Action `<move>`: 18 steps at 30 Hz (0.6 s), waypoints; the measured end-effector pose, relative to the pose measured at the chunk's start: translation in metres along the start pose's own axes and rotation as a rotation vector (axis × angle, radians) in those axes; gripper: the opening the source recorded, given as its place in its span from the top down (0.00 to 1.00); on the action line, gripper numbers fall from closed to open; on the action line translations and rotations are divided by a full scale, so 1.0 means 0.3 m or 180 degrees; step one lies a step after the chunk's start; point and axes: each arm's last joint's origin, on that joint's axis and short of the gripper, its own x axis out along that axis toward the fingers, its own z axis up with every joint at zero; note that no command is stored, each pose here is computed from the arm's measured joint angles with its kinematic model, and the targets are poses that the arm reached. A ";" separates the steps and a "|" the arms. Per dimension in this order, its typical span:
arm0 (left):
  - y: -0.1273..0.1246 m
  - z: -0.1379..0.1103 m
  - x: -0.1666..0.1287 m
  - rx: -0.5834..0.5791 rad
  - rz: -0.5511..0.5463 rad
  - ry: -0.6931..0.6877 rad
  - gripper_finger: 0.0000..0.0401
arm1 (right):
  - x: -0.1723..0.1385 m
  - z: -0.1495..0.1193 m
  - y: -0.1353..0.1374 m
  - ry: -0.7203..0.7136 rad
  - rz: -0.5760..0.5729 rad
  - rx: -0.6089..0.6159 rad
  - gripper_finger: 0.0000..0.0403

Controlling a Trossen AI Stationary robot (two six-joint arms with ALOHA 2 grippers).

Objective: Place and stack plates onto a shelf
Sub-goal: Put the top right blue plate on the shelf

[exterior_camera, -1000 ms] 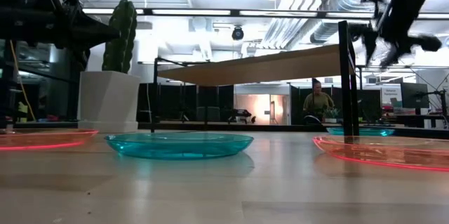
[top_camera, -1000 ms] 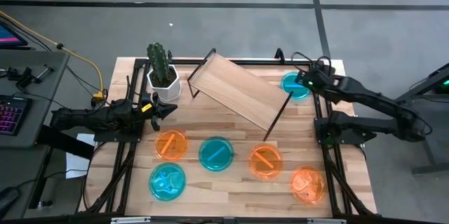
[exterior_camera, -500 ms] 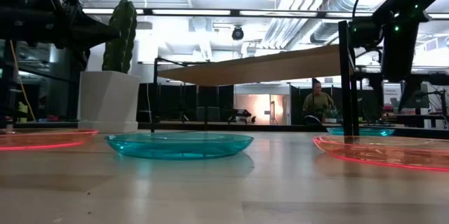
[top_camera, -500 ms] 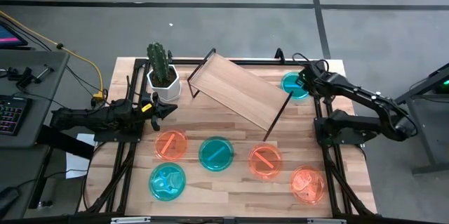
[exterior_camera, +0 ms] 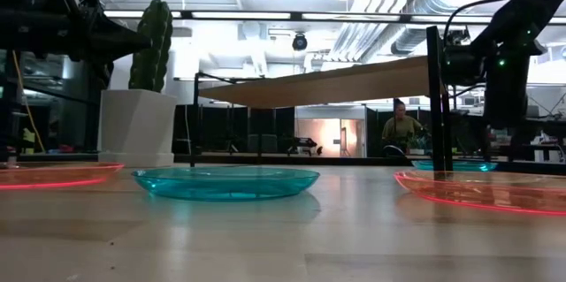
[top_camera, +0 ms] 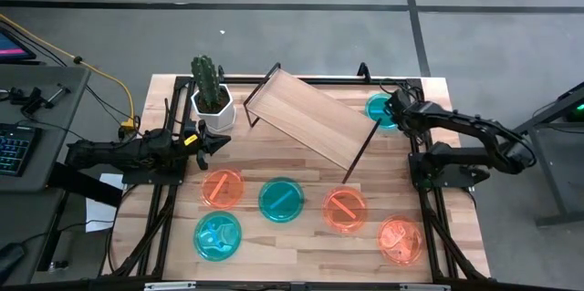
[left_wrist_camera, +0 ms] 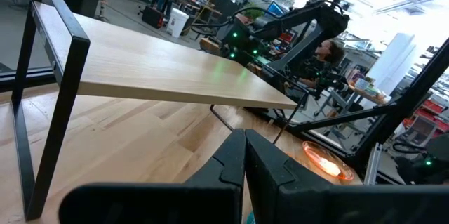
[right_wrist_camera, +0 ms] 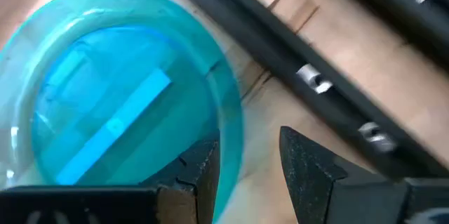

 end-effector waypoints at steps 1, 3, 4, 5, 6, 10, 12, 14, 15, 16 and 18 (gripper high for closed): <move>0.000 0.000 0.000 0.0000 0.0001 0.0001 1.00 | 0.004 -0.001 0.004 0.0001 0.0048 0.0017 0.68; 0.000 0.000 0.000 0.0000 -0.0001 0.0000 1.00 | 0.010 -0.003 0.008 -0.0012 0.0085 0.0033 0.68; 0.000 0.000 0.000 0.0000 -0.0001 0.0000 1.00 | 0.015 -0.004 0.006 -0.0013 0.0070 0.0036 0.68; 0.000 0.000 0.000 0.0000 -0.0001 0.0000 1.00 | 0.019 -0.006 0.003 -0.0017 0.0045 0.0027 0.68; 0.000 0.000 0.000 0.0000 0.0000 0.0000 1.00 | 0.023 -0.007 0.001 -0.0016 0.0018 0.0018 0.68; 0.000 0.000 0.000 0.0000 -0.0001 -0.0001 1.00 | 0.040 -0.012 0.005 -0.0042 -0.0072 -0.0014 0.68; 0.000 0.000 0.000 0.0000 0.0000 0.0001 1.00 | 0.048 -0.014 0.008 -0.0055 -0.0093 -0.0022 0.68; 0.000 0.000 0.000 0.0000 0.0000 0.0000 1.00 | 0.052 -0.015 0.011 -0.0066 -0.0101 -0.0026 0.68; 0.000 0.000 0.000 0.0000 -0.0001 0.0000 1.00 | 0.053 -0.015 0.011 -0.0069 -0.0103 -0.0026 0.69; 0.000 0.000 0.000 0.0000 0.0000 0.0000 1.00 | 0.054 -0.015 0.012 -0.0081 -0.0098 -0.0025 0.70; 0.000 0.000 0.000 0.0000 -0.0001 0.0001 1.00 | 0.055 -0.014 0.014 -0.0108 -0.0079 -0.0016 0.74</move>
